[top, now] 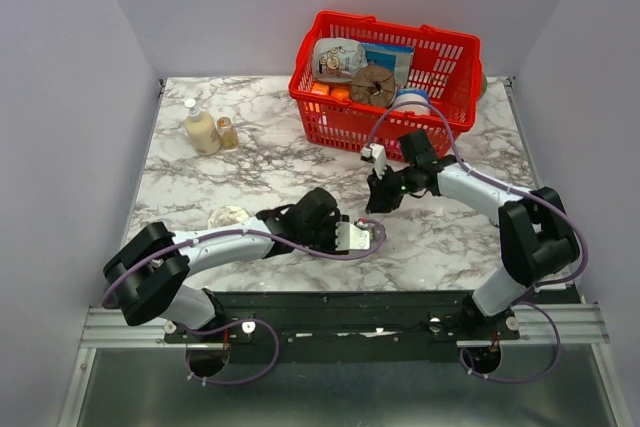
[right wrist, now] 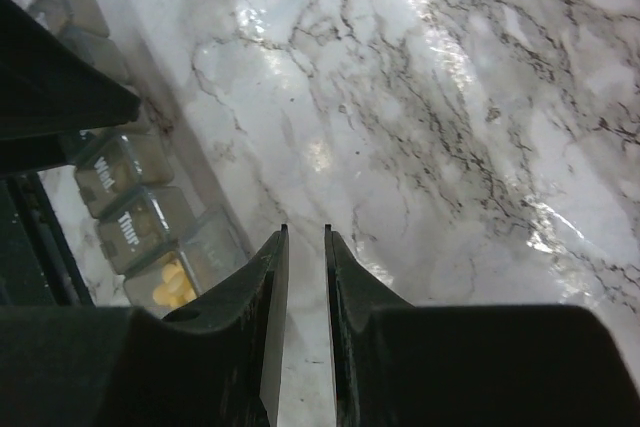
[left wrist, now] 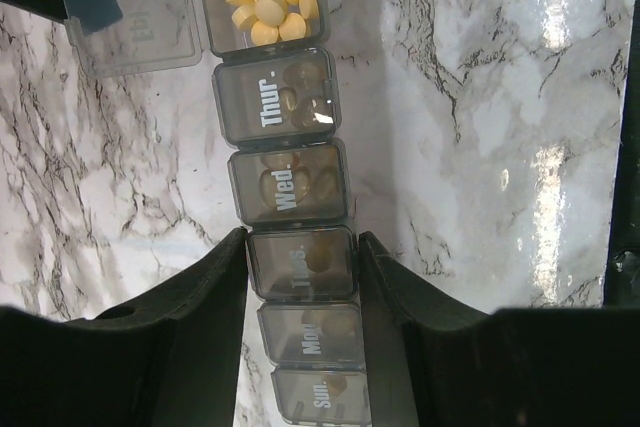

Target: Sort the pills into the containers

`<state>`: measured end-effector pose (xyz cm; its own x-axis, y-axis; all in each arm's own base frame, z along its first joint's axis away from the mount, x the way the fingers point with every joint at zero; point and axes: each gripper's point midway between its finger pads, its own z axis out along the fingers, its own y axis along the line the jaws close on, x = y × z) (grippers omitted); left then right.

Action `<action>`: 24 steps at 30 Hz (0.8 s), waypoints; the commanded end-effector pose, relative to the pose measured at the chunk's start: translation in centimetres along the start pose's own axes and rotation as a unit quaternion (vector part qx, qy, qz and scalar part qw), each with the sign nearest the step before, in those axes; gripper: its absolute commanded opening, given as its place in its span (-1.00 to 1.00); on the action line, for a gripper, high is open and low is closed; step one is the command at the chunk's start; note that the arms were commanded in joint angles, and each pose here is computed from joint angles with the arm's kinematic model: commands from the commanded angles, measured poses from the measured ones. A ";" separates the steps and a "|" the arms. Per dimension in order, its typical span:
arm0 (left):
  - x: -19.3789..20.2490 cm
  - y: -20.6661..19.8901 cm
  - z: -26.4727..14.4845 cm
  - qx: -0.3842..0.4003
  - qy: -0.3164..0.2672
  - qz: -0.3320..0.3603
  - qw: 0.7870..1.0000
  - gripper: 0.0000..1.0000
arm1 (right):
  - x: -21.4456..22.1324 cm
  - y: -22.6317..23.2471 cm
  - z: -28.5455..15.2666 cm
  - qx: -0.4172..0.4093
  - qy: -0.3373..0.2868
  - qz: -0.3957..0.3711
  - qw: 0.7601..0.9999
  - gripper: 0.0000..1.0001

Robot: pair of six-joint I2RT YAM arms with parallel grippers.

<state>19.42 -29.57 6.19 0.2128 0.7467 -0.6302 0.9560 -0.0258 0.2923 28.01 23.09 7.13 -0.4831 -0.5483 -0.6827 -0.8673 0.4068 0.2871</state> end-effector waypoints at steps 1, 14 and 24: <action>-1.3 -0.4 0.2 0.013 -0.028 -0.006 1.000 -1.00 | -1.1 3.3 -0.1 -0.079 -0.017 -0.017 0.997 -0.45; -0.3 0.9 1.0 0.029 -0.001 -0.094 0.995 -1.00 | 0.2 5.5 -1.0 -0.129 0.003 -0.044 0.991 -0.46; -0.1 0.9 2.1 0.046 0.013 -0.158 0.986 -1.00 | 4.3 1.5 1.8 -0.039 0.116 0.016 0.992 -0.47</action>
<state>21.10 -30.00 4.69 -0.0531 0.7666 -0.6399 0.9869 0.1381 0.0835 23.95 23.81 5.39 -0.4789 -0.6427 -0.5980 -0.8712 0.2642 0.4137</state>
